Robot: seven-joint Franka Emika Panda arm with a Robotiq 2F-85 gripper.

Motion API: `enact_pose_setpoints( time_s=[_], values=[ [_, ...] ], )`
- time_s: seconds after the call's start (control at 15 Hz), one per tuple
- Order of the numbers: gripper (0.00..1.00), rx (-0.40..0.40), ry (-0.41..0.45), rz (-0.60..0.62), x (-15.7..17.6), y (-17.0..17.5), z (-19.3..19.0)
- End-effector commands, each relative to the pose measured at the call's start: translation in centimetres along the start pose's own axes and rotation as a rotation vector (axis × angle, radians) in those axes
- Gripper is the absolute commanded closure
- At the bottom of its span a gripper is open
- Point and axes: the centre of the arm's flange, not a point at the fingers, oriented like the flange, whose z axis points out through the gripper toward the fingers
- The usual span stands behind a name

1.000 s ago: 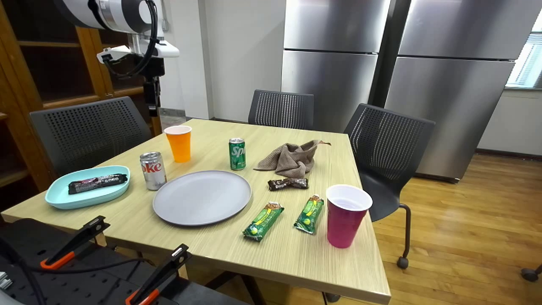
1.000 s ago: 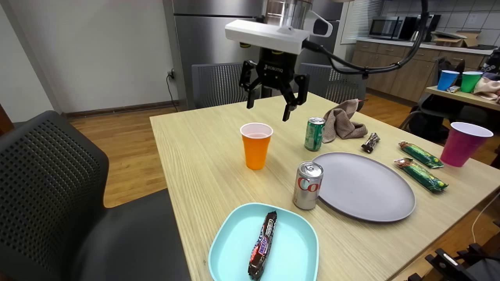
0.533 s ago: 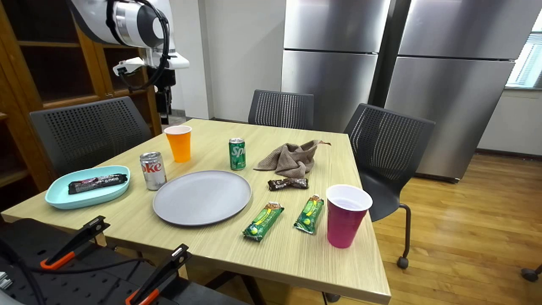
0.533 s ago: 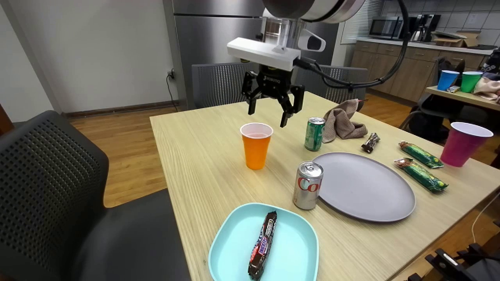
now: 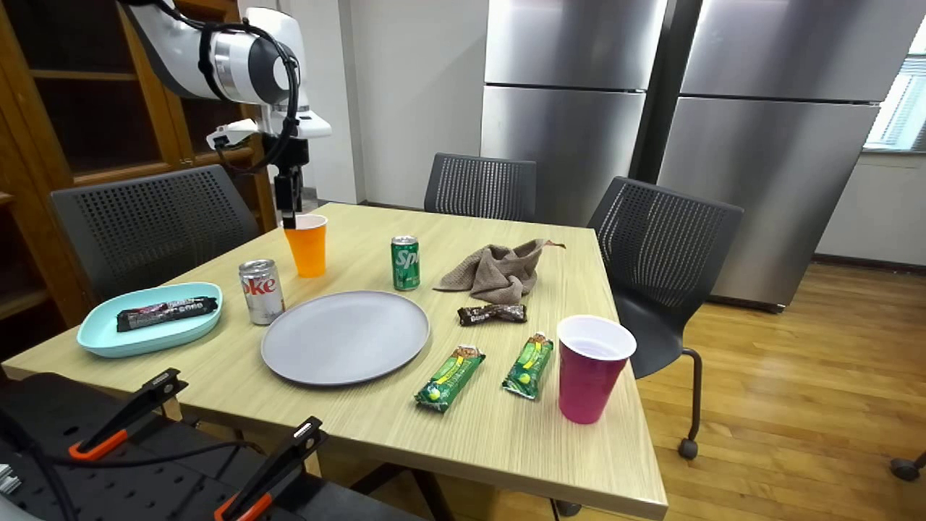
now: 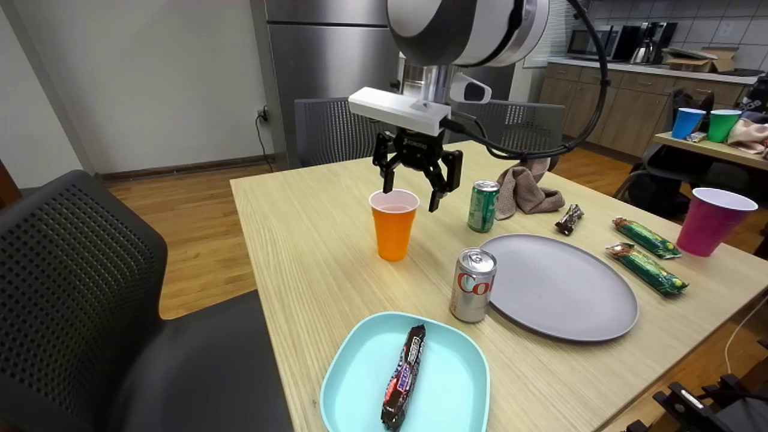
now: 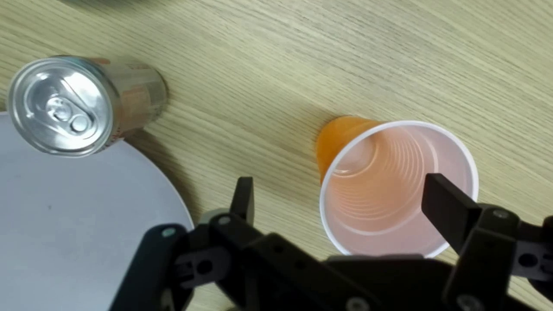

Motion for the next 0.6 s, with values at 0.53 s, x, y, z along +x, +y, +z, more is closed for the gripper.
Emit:
enact_pose_setpoints(
  time_s=[0.53],
  values=[
    [0.0, -0.027, 0.018, 0.035, 0.5, -1.4, 2.6]
  ],
)
